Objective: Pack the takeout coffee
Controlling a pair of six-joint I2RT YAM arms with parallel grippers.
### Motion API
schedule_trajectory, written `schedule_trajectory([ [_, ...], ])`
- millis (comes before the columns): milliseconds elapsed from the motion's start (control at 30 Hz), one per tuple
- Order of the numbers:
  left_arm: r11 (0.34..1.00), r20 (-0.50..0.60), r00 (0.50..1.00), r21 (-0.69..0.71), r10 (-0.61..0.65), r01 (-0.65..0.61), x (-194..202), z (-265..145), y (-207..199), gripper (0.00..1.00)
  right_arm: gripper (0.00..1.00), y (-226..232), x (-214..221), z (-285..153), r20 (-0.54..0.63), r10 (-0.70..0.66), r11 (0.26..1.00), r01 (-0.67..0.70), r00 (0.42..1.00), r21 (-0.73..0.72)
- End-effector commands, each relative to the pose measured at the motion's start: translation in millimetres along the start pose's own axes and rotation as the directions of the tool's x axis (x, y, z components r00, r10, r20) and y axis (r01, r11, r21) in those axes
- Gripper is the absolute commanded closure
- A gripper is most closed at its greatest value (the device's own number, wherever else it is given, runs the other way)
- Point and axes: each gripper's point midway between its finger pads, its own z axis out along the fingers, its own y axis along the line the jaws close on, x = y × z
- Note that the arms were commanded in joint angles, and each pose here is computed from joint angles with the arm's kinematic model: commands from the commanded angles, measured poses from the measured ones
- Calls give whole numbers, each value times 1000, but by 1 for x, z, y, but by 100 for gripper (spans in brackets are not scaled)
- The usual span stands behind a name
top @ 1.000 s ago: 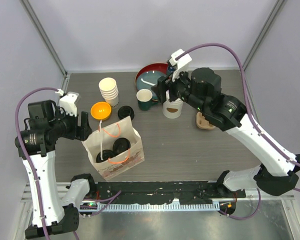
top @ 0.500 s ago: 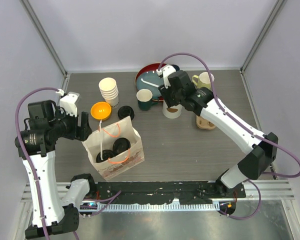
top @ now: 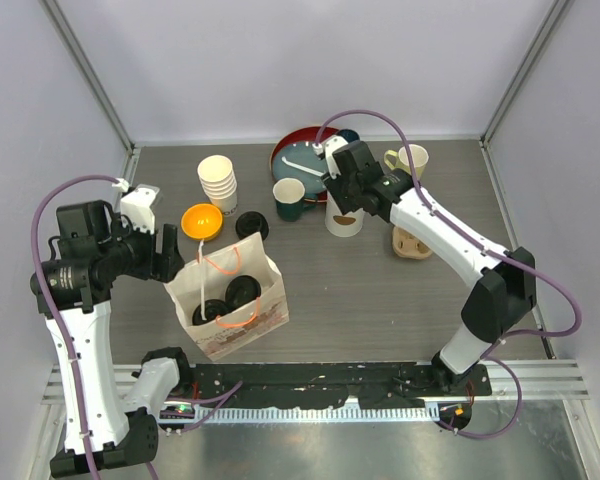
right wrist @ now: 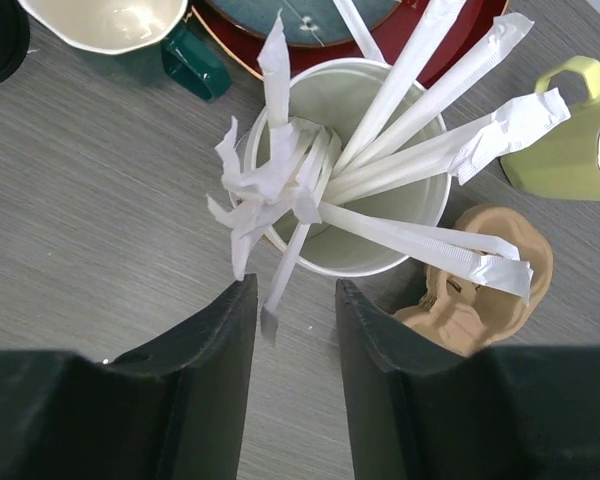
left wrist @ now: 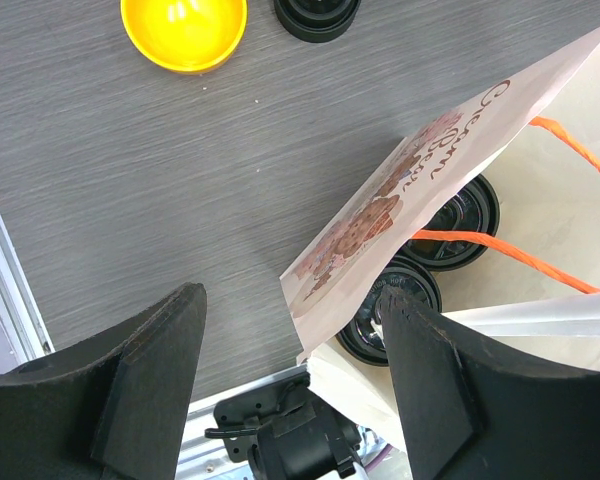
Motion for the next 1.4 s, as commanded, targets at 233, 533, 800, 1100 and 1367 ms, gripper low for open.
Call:
schedule_trajectory([
  [233, 1000, -20, 1000, 23, 12, -11, 5, -3, -5, 26, 81, -7, -18, 9, 54, 5, 1000, -4, 999, -24],
  [533, 1000, -16, 1000, 28, 13, -12, 4, -4, -6, 26, 99, -26, -41, -29, 112, 23, 1000, -25, 993, 18],
  [800, 1000, -17, 1000, 25, 13, -13, 5, -4, -6, 26, 99, -45, -55, -74, 112, 20, 998, -26, 993, 54],
  [1100, 999, -12, 1000, 28, 20, -20, 4, -5, -7, 26, 99, -64, -67, -102, 146, 30, 992, -47, 989, 117],
  [1367, 1000, -14, 1000, 24, 17, -17, 4, -5, -6, 26, 99, -75, -104, -189, 386, 116, 989, -143, 915, 42],
])
